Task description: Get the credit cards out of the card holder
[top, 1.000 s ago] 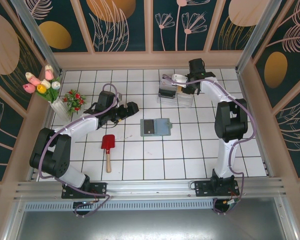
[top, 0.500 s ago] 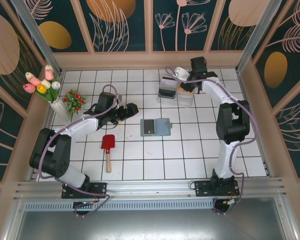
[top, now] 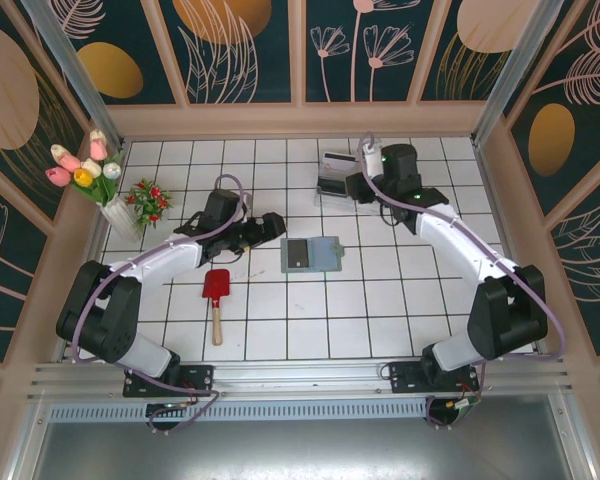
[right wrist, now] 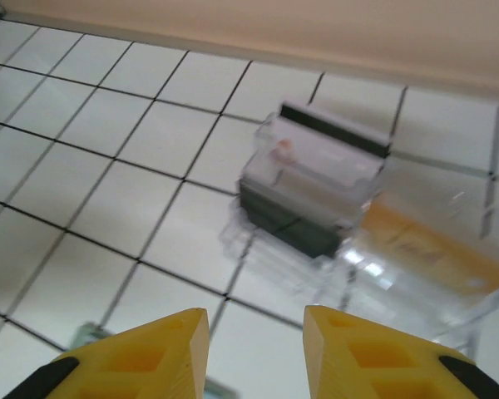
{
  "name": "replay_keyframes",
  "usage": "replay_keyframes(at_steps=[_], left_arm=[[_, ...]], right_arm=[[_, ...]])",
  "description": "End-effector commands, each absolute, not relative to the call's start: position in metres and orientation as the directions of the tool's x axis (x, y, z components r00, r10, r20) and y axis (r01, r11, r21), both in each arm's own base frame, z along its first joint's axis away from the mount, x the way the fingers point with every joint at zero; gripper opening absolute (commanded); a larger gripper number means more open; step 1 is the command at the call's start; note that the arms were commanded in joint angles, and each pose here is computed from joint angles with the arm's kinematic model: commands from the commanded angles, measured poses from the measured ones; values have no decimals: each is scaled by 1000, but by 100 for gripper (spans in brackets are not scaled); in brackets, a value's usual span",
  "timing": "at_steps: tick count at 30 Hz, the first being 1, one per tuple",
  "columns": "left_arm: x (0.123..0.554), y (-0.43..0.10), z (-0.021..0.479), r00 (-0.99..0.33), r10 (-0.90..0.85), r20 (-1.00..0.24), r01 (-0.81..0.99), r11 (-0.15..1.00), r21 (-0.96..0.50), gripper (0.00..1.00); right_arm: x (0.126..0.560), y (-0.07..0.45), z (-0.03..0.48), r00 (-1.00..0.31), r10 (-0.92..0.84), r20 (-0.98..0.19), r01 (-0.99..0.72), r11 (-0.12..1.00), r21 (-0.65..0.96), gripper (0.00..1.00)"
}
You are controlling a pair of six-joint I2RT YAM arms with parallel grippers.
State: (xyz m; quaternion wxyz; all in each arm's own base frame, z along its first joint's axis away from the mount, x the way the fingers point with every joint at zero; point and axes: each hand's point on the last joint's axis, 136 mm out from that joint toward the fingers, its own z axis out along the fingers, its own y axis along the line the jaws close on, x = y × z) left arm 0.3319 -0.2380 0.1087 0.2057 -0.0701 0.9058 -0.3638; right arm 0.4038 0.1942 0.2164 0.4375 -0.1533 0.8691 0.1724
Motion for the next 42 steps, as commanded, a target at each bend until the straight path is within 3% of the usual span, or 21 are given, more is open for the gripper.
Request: replay_keyframes(at_steps=[1, 7, 11, 14, 21, 34, 42], left_arm=[[332, -252, 109, -914, -271, -301, 13, 723, -690, 97], [330, -267, 104, -921, -274, -276, 0, 710, -704, 93], [328, -269, 100, -923, -285, -258, -16, 699, -715, 89], [327, -274, 95, -930, -276, -244, -15, 690, -724, 87], [329, -280, 84, -940, -264, -216, -26, 687, -726, 73], [330, -288, 59, -959, -235, -155, -55, 697, -715, 39], [331, -287, 49, -962, -228, -150, -61, 716, -696, 36]], right_arm=[[386, 201, 203, -690, 118, -714, -235, 896, 376, 36], [352, 232, 169, -819, 274, -505, -156, 740, 654, 38], [334, 256, 143, -865, 284, -413, -127, 674, 728, 41], [329, 270, 125, -889, 273, -366, -100, 667, 739, 40], [324, 298, 94, -932, 222, -288, -67, 674, 735, 26], [321, 301, 55, -953, 188, -236, -17, 748, 664, 19], [320, 299, 42, -958, 176, -226, -6, 776, 631, 18]])
